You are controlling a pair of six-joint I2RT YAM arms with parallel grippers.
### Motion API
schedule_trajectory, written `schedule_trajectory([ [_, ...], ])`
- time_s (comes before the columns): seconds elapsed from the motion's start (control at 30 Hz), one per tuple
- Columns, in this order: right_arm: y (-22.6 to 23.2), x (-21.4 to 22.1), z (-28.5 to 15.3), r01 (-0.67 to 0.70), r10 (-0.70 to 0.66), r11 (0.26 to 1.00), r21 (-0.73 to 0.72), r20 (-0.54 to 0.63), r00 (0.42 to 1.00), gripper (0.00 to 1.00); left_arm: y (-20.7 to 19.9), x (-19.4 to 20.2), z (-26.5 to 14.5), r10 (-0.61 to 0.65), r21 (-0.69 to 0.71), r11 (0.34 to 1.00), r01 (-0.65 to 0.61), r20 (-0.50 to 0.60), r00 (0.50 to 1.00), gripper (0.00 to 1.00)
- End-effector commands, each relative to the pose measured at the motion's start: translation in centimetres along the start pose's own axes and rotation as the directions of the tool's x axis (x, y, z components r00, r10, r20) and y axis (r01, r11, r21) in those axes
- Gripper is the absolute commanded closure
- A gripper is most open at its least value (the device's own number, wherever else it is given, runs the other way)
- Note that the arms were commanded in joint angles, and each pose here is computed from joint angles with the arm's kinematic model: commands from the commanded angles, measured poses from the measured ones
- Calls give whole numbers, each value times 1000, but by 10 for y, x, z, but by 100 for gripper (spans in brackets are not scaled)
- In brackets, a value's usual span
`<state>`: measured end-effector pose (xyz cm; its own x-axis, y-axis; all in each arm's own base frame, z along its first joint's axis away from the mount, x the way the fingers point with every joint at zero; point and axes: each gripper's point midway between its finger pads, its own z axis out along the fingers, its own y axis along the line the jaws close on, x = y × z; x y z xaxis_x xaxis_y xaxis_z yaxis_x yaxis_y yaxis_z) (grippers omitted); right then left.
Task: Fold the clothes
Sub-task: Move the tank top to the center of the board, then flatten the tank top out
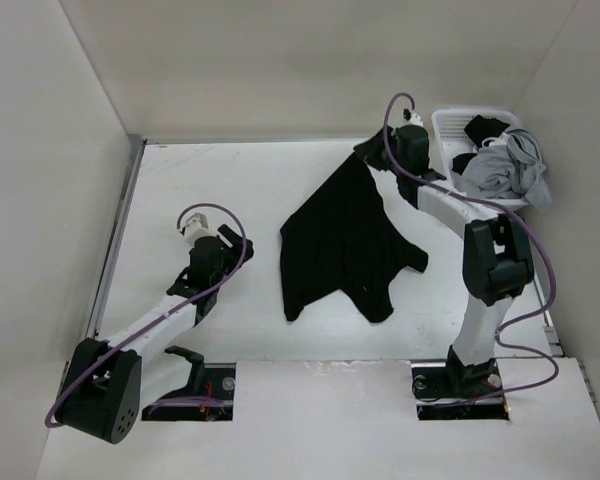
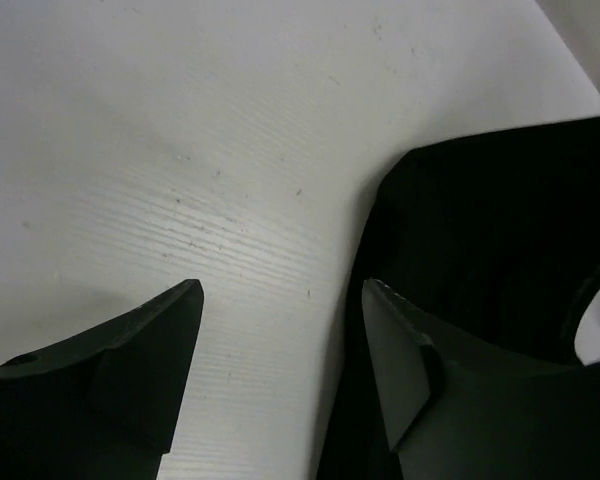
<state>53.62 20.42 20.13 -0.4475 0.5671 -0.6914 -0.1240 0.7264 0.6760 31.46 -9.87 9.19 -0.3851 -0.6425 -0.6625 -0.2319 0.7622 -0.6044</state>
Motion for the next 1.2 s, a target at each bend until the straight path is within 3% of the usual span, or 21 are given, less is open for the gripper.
schedule_trajectory([
  [0.0, 24, -69, 8, 16, -13, 1000, -16, 157, 988, 73, -24, -1, -3, 74, 41, 996, -75, 18, 997, 38],
  [0.1, 7, -64, 4, 37, -49, 995, 92, 124, 991, 53, -54, 21, -11, 227, 111, 968, -225, -5, 974, 45],
  [0.23, -13, -26, -51, 117, -138, 977, 180, 110, 984, 46, -80, 67, -27, 424, 174, 895, -410, -51, 904, 50],
  [0.27, -20, -12, -69, 119, -142, 974, 193, 108, 984, 52, -83, 78, -31, 461, 186, 877, -444, -62, 885, 52],
  [0.37, -47, 35, -117, 117, -135, 964, 237, 61, 989, 90, -121, 112, -53, 542, 321, 807, -495, -69, 838, 53],
  [0.4, -60, 48, -131, 105, -121, 958, 266, 44, 992, 95, -141, 126, -63, 563, 384, 777, -499, -69, 824, 53],
  [0.47, -92, 57, -155, 54, -75, 938, 342, 47, 996, 96, -169, 155, -78, 590, 476, 735, -483, -98, 802, 51],
  [0.53, -118, 59, -174, 14, -44, 915, 403, 66, 997, 88, -193, 193, -92, 626, 561, 688, -460, -138, 768, 48],
  [0.63, -150, 65, -196, -35, -7, 878, 477, 86, 996, 65, -209, 240, -99, 690, 616, 636, -465, -184, 700, 43],
  [0.73, -172, 75, -210, -65, 25, 850, 522, 82, 996, 55, -208, 274, -97, 739, 615, 612, -497, -221, 636, 39],
  [0.87, -191, 78, -223, -81, 41, 819, 569, 82, 996, 52, -197, 301, -90, 765, 585, 610, -534, -262, 588, 37],
  [1.17, -209, 96, -233, -85, 78, 766, 638, 40, 996, 56, -183, 310, -85, 750, 516, 645, -564, -285, 597, 37],
])
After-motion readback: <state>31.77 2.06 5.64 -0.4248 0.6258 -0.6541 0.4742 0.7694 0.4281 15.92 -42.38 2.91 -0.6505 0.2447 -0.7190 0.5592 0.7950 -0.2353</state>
